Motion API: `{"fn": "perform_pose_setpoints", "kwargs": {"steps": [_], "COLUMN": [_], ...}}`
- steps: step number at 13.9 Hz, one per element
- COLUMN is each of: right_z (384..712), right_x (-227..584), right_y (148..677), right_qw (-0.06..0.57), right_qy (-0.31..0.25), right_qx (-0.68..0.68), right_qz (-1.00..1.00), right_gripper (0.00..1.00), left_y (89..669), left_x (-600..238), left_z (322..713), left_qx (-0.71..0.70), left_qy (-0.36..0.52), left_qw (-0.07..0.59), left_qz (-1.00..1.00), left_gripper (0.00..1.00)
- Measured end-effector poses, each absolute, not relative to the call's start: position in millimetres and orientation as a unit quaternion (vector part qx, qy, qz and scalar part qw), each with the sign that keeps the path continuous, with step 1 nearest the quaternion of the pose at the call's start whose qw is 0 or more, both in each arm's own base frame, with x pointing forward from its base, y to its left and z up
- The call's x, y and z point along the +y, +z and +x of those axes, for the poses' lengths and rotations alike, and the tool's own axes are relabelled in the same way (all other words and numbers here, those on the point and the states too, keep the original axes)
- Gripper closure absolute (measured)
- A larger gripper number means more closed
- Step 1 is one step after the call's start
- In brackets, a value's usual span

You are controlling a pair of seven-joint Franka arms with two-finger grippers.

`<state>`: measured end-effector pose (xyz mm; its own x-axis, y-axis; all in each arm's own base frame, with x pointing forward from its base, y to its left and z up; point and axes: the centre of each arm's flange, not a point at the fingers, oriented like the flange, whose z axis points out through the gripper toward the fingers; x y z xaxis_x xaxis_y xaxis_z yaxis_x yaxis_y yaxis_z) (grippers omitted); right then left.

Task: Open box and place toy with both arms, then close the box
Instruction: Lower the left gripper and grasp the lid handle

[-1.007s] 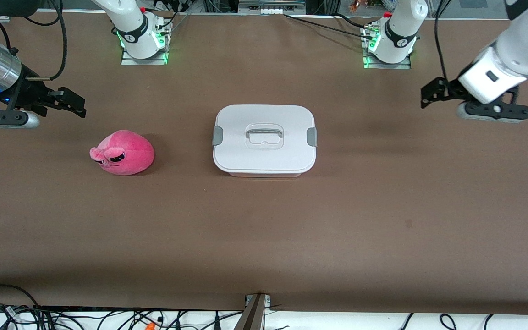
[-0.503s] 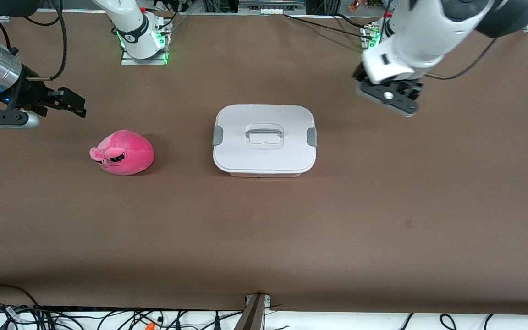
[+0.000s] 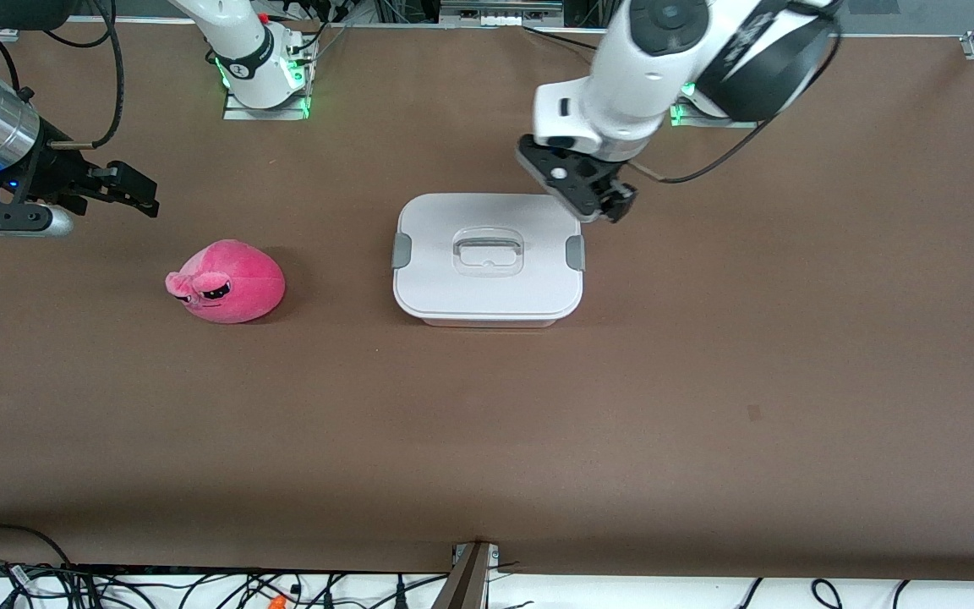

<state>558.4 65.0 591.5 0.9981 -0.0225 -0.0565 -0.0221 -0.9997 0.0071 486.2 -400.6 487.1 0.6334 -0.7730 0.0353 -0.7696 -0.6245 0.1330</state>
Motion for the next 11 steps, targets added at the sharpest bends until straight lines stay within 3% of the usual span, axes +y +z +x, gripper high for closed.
{"fn": "perform_pose_setpoints", "kwargs": {"steps": [6,11], "right_z": [558,558], "right_x": [65,65], "right_y": [592,592], "right_qw": [0.003,0.003], "right_qy": [-0.028,-0.028], "right_qx": [-0.011,-0.011], "right_qz": [1.0,1.0], "right_gripper": [0.0,0.0], "left_y": [407,405], "left_x": [-455,-462], "left_z": [479,481], "left_qx": [-0.52,-0.532], "left_qy": [0.001,0.034], "left_qw": [0.059,0.06], "left_qz": [0.852,0.844], "left_gripper": [0.0,0.0]}}
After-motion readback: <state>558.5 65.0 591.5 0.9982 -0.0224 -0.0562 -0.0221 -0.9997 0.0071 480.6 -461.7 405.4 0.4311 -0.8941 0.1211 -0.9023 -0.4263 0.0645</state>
